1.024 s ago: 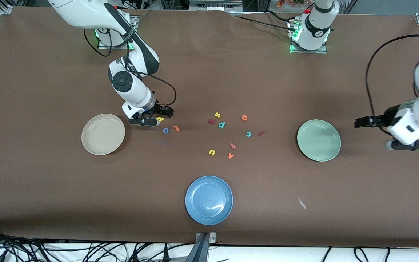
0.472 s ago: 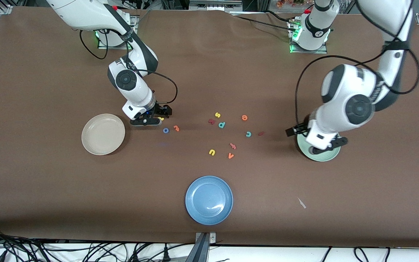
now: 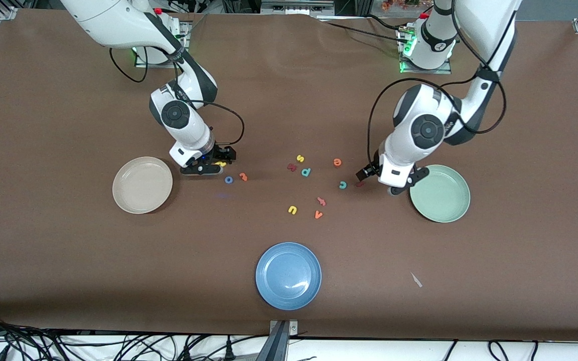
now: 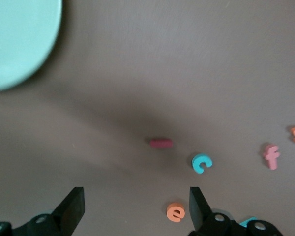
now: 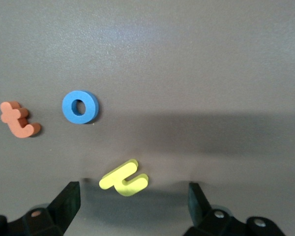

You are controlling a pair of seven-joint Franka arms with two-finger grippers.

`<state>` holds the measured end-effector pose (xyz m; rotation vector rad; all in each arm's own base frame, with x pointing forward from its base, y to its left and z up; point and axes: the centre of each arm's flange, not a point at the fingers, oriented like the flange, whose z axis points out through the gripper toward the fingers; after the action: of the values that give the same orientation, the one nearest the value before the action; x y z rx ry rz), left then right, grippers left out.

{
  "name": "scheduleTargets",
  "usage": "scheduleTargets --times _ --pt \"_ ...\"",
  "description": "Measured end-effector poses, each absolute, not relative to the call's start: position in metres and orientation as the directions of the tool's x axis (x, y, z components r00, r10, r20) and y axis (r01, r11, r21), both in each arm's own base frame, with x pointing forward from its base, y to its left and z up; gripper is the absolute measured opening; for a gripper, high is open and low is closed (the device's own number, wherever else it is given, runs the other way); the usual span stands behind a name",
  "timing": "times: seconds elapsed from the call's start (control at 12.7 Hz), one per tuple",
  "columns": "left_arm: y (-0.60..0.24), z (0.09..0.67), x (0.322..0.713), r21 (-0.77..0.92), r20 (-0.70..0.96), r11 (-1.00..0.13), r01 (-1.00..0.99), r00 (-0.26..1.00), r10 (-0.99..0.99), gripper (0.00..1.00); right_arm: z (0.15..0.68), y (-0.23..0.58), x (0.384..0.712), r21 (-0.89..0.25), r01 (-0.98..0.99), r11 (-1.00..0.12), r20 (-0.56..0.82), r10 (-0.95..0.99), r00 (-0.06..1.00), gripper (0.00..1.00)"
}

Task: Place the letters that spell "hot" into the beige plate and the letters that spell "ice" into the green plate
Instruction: 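Grasp the yellow letter with the right gripper while the left gripper reaches the orange e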

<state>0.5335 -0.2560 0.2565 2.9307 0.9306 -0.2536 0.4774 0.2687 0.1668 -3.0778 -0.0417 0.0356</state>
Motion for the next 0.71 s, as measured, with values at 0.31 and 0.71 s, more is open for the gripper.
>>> scheduleTargets --times 0.31,0.71 --pt "-0.305 0.219 0.499 -0.025 -0.194 -0.784 0.620 0.766 0.612 0.87 0.166 0.268 0.478 -0.065 0.026 -0.998 -0.020 0.027 0.999 0.94" --pt "-0.332 0.194 0.479 -0.018 -0.193 -0.781 0.624 0.765 0.615 0.77 0.166 0.268 0.478 -0.062 0.030 -0.998 -0.018 0.031 0.999 0.84"
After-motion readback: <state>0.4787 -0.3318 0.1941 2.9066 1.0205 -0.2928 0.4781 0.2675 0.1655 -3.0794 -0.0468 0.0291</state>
